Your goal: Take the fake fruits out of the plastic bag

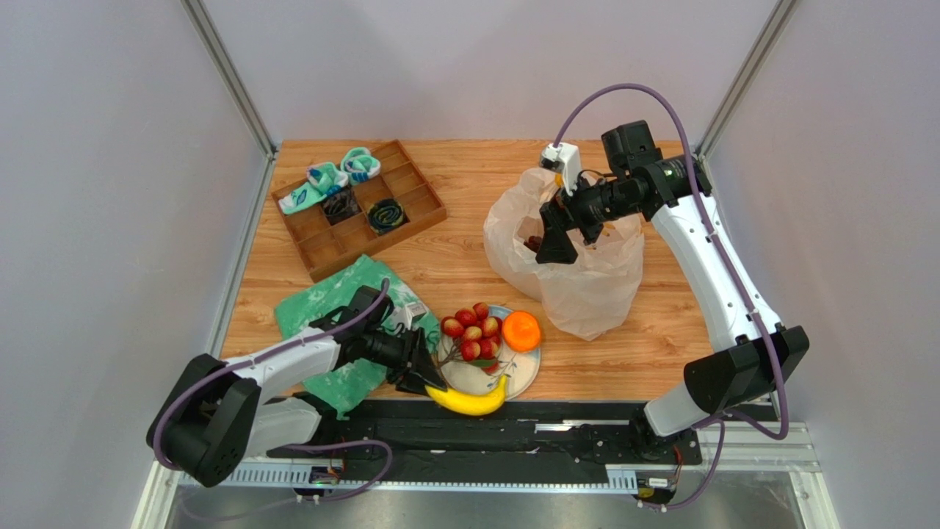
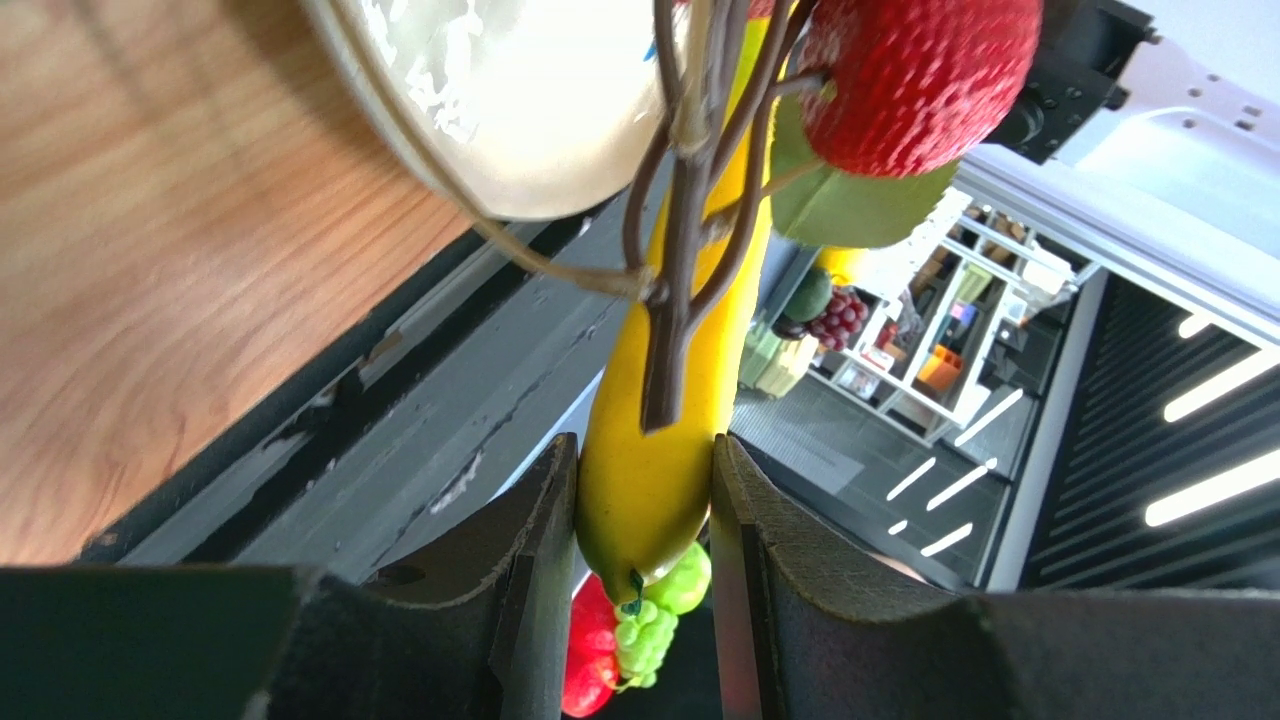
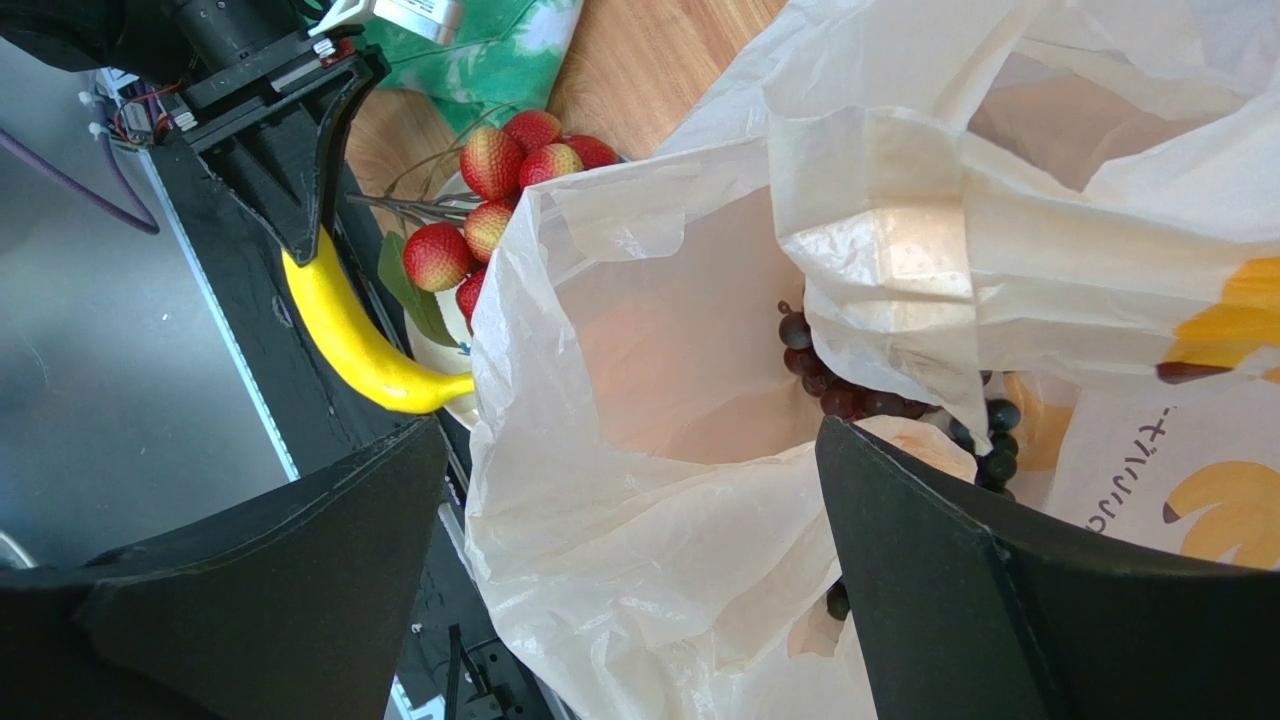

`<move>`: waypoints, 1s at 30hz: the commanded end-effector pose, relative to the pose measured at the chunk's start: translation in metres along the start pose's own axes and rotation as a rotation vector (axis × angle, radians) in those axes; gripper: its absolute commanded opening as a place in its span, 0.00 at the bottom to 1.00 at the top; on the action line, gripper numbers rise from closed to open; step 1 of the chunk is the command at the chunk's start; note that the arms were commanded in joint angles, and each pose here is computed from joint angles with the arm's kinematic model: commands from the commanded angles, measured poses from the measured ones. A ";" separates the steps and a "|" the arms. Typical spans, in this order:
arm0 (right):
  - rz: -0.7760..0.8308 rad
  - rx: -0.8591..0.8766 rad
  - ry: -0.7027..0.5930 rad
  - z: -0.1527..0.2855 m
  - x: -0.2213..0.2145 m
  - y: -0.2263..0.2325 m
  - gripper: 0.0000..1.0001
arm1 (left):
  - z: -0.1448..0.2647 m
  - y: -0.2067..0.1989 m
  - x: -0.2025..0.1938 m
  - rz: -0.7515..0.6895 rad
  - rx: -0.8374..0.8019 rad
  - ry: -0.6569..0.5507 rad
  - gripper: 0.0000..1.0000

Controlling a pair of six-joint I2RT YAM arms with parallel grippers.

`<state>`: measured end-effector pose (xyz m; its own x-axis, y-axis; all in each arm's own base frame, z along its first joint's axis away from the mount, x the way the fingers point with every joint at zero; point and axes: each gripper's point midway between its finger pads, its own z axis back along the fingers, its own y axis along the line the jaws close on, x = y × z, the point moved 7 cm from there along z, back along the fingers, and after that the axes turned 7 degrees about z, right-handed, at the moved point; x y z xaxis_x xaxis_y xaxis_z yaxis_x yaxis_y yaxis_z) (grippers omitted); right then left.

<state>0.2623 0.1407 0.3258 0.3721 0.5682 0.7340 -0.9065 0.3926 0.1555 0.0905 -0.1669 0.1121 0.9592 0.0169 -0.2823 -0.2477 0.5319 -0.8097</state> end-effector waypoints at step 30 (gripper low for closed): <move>0.014 0.071 -0.030 -0.001 0.000 0.008 0.99 | -0.015 0.004 0.039 0.000 0.101 -0.113 0.91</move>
<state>0.2552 0.1418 0.3075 0.4142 0.5762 0.7046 -0.9016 0.3661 0.2305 0.1398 -0.1924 0.0954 0.9737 0.0779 -0.2141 -0.2226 0.5242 -0.8220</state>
